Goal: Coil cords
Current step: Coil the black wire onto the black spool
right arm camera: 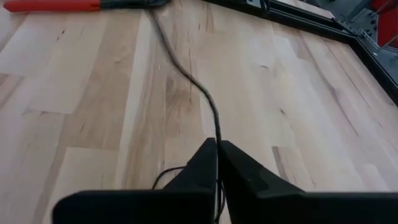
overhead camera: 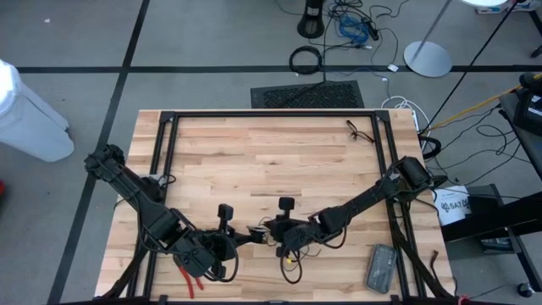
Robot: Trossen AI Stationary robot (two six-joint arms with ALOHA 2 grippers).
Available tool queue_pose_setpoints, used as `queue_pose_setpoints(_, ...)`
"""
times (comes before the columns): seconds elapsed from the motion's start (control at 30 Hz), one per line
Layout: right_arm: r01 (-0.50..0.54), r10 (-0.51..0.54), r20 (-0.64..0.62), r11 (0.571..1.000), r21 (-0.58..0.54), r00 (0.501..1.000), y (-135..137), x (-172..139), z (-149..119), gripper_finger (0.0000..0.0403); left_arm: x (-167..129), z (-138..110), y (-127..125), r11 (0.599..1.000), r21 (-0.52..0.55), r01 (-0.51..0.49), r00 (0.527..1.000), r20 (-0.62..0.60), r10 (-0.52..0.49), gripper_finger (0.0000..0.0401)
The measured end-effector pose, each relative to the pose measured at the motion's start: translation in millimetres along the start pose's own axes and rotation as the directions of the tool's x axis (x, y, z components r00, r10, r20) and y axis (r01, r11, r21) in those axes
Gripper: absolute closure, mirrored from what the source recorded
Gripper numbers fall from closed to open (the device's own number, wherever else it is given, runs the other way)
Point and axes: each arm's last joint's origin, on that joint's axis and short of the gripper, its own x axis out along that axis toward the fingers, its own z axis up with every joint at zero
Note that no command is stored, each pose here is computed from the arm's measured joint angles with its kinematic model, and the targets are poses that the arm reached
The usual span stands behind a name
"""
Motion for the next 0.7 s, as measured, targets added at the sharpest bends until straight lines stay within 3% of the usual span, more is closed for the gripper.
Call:
queue_pose_setpoints(0.13,-0.003,0.003,-0.005,1.0,-0.008,1.0,0.2,-0.1,-0.6,0.0399,0.0,0.0,0.0,1.0,0.0,0.0,1.0,0.0,0.0,0.0392)
queue_pose_setpoints(0.3,-0.097,0.095,-0.051,0.995,-0.029,0.994,-0.1,-13.7,2.4,0.0401,0.0,-0.6,0.0,1.0,0.005,0.0,1.0,-0.005,0.0,0.0391)
queue_pose_setpoints(0.5,-0.154,0.151,-0.075,0.988,-0.031,0.986,-3.2,-60.9,17.3,0.0402,-0.4,-2.1,-0.4,1.0,0.009,0.005,1.0,-0.018,-0.005,0.0391)
queue_pose_setpoints(0.7,-0.198,0.199,0.03,0.98,-0.033,0.98,-5.7,-115.3,38.5,0.0402,-0.5,-4.4,-0.3,1.0,-0.012,0.006,0.999,-0.039,-0.006,0.0391)
